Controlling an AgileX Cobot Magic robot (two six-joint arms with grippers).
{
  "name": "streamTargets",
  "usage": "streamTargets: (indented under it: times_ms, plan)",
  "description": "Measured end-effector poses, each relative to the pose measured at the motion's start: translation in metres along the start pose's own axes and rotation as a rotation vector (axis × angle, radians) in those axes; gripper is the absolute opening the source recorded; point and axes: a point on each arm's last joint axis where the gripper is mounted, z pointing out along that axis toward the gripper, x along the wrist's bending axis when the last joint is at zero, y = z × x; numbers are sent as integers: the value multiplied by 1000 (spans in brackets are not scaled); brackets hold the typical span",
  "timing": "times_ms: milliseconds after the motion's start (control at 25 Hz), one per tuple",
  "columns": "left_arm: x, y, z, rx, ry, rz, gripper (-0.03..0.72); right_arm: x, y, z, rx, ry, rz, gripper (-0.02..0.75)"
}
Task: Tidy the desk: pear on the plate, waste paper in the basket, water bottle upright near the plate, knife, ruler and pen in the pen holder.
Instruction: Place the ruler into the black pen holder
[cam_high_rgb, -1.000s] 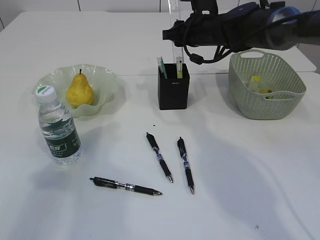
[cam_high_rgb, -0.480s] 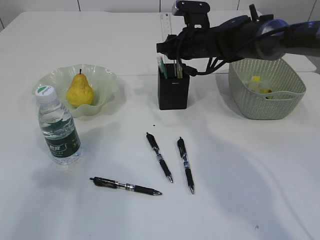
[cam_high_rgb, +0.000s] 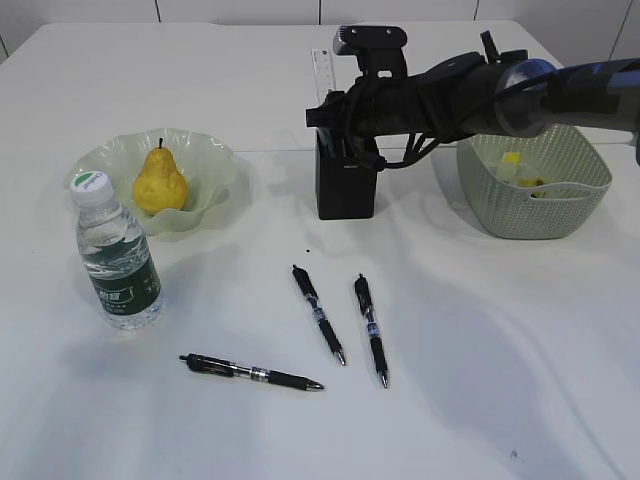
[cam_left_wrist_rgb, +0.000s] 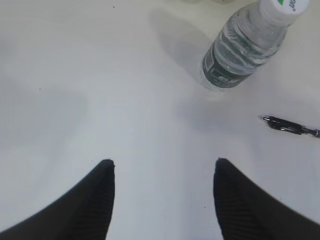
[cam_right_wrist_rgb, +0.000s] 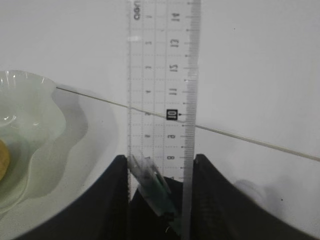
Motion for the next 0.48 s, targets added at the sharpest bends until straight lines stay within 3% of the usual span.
streamTargets:
  times_ms: [480]
  plan:
    - [0, 0, 0, 2, -1, -1, 445, 1, 0, 0, 5, 12, -2, 317]
